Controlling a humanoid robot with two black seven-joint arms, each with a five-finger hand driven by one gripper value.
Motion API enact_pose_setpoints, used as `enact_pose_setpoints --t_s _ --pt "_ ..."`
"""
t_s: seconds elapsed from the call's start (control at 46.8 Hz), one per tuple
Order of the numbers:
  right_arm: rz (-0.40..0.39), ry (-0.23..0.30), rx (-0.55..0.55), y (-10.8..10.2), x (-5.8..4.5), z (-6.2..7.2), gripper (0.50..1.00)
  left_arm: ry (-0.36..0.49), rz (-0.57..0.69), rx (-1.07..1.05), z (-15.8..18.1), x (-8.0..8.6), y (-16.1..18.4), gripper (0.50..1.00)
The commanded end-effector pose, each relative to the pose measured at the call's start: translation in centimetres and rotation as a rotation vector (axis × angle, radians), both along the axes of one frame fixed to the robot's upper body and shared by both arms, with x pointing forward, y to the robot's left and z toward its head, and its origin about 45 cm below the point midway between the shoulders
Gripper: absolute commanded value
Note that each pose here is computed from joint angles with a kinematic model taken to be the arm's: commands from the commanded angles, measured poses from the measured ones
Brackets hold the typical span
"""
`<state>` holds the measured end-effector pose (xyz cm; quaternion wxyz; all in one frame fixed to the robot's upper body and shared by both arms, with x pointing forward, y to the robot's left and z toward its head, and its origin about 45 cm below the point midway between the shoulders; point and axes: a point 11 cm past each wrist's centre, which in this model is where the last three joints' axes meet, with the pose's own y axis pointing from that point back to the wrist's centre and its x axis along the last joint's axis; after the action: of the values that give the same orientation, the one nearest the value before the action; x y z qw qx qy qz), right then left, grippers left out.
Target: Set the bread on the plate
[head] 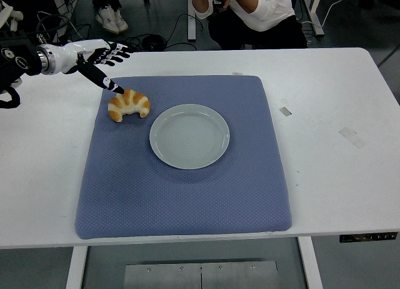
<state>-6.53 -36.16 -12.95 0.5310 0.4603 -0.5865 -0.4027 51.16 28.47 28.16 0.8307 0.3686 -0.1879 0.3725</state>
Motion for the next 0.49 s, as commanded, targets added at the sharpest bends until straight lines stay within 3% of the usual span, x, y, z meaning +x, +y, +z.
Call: enact_pose_setpoints --t_s 0.0,0.47 --pt "0.0 0.0 0.0 0.0 0.0 0.0 1.0 0.001 0.002 0.032 -0.5 -0.1 0.3 0.974" --pt "0.0 0.0 0.0 0.0 0.0 0.0 1.0 0.014 -0.01 0.04 -3.8 -0.8 -1.7 0.974"
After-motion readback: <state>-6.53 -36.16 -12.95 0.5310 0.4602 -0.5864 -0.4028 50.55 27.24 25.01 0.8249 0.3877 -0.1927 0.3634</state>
